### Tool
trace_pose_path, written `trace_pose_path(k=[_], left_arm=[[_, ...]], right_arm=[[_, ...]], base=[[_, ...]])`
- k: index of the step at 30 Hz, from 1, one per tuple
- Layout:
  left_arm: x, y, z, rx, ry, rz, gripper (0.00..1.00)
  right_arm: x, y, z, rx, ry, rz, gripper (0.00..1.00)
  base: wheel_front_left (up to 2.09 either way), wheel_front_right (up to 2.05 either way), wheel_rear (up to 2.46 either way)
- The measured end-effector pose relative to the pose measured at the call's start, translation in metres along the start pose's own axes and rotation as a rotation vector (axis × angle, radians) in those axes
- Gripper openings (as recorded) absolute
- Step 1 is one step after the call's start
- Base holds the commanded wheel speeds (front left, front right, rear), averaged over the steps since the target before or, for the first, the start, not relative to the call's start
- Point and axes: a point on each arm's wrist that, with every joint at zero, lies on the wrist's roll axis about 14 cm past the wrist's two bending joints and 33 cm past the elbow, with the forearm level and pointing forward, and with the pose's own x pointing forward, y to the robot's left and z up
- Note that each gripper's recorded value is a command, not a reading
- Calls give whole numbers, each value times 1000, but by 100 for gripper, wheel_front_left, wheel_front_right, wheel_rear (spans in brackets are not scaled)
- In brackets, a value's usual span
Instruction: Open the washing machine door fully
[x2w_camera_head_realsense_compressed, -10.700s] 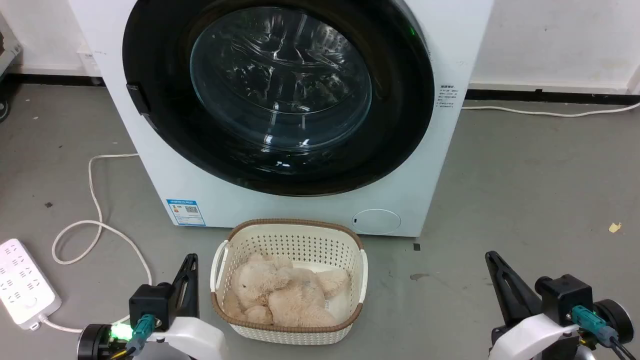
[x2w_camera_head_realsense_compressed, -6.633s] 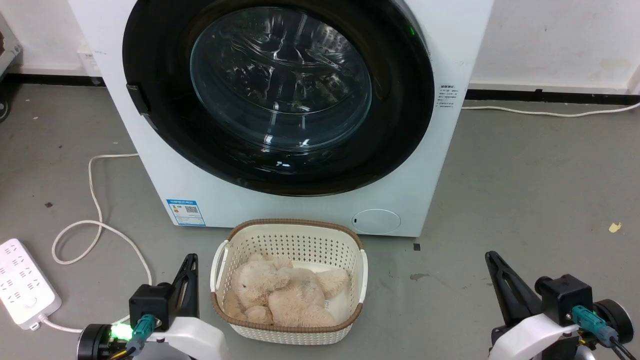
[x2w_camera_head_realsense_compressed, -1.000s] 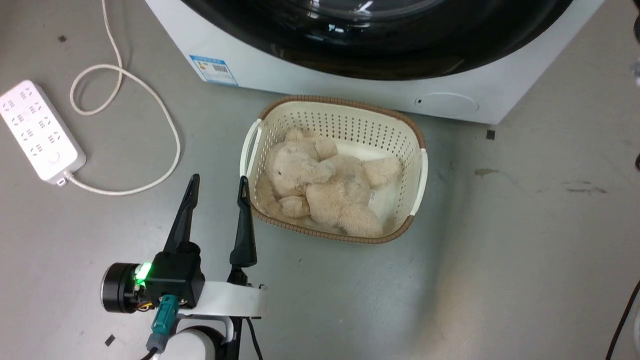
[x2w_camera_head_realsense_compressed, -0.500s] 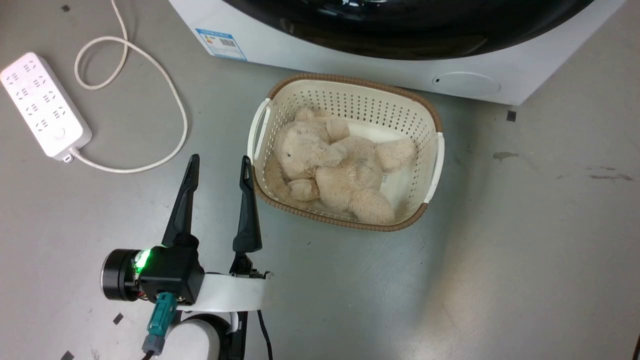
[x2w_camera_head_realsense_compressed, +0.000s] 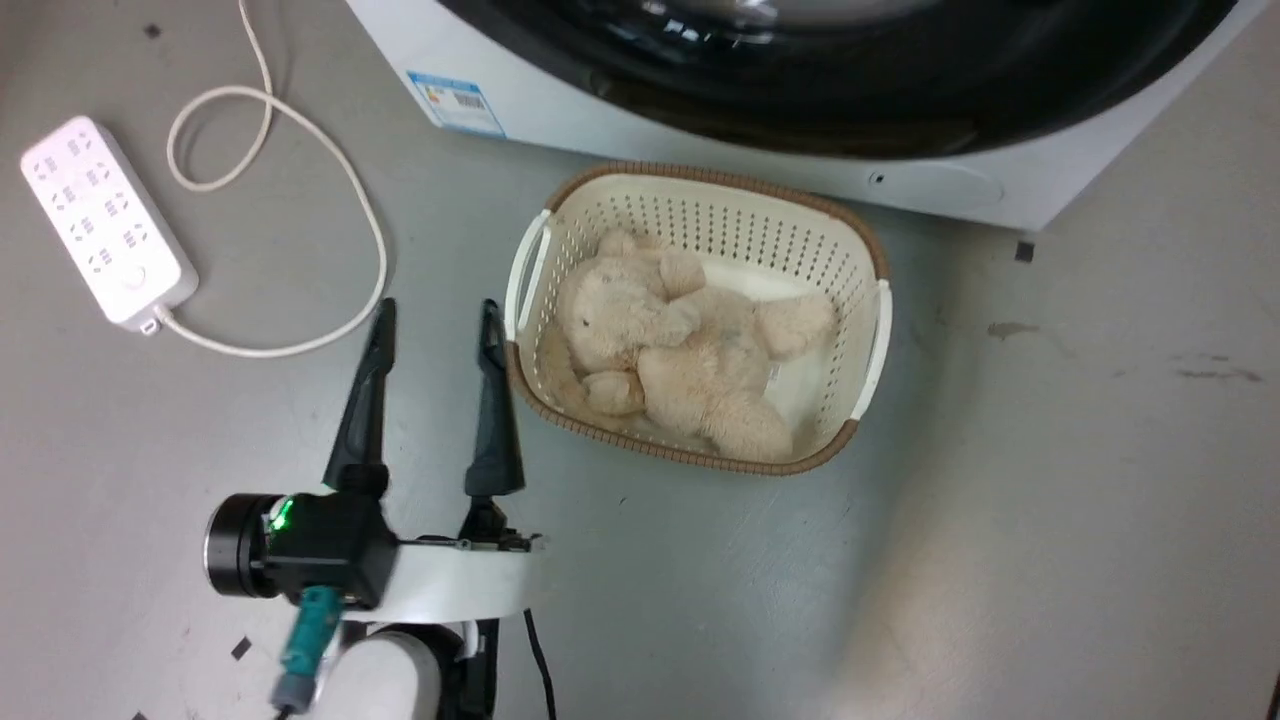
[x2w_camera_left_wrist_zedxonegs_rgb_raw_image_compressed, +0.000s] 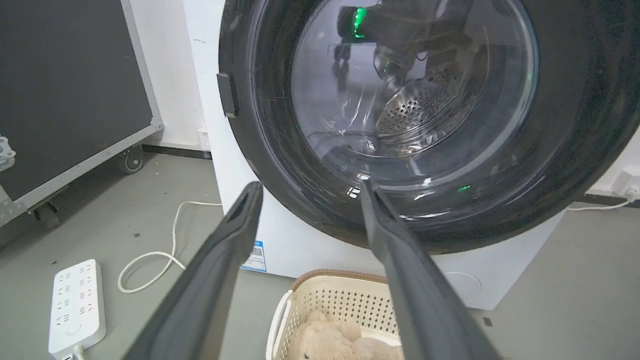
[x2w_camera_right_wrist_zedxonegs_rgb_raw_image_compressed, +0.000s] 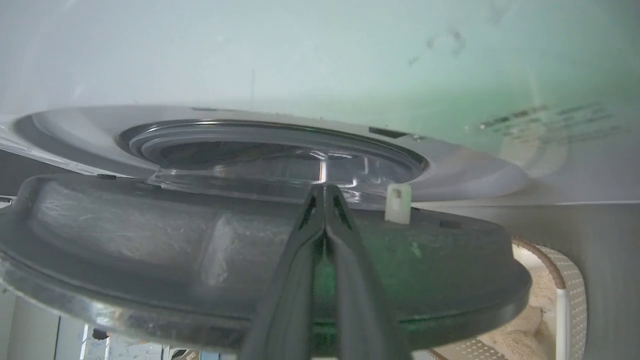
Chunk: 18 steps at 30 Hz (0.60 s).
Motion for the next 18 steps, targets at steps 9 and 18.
trace_pose_path(k=[9, 18], left_arm=[[-17, 2, 10, -38, -10, -15, 100], [-41, 1, 17, -56, -6, -58, 100]], right_arm=[[-25, 18, -49, 99, 139, 77, 0], [-52, 35, -143, 87, 349, 126, 0]], base=[[0, 0, 0], [0, 0, 0]])
